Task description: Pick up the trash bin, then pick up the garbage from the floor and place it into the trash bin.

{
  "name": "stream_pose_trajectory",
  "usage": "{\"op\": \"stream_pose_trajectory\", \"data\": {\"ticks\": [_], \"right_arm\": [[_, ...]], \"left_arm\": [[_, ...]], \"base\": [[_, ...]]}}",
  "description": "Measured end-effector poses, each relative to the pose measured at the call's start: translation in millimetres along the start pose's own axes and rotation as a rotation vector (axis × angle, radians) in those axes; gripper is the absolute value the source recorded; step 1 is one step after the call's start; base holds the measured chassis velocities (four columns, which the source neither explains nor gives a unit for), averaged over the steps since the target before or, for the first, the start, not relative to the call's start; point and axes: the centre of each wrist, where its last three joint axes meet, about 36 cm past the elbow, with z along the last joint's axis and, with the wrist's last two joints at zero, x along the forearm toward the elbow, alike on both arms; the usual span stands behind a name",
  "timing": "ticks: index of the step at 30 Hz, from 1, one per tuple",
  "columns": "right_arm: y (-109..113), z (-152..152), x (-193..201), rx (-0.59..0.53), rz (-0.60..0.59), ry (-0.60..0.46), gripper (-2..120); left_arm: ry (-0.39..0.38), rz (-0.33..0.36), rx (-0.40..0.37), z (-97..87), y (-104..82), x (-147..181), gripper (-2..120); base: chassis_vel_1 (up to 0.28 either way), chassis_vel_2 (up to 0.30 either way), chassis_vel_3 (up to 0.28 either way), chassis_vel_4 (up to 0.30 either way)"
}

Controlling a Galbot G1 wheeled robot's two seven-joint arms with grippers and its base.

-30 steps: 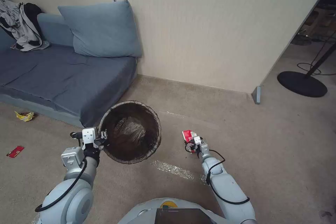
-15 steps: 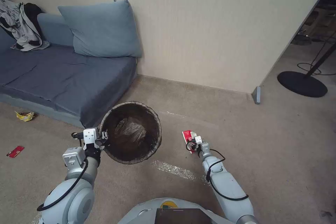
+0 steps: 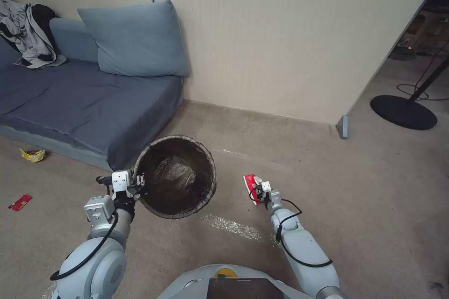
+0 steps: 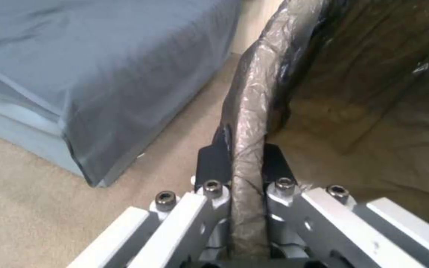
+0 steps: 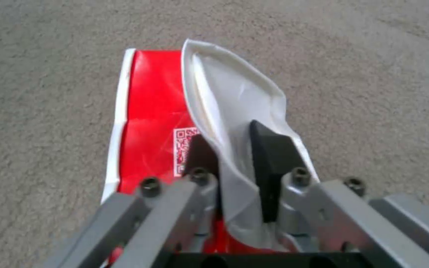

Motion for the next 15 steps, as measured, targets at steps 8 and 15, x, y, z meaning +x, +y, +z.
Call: {"op": "stream_pose_trajectory", "data": {"ticks": [8,15], "right_arm": [[-1.4,-0.7,2.6,0.006,0.008,-0.01,0],[-3.0,-9.8,9.7,0.02,0.019,-0.053,0]], "left_arm": [[0.002,0.007,0.0,0.7,-0.4,-0.6,0],[0.004,0.01,0.001,1.0,-0.8,0.3,0]], "base": [[0.0,0.0,0.0,0.0],[0.0,0.0,0.0,0.0]]}}
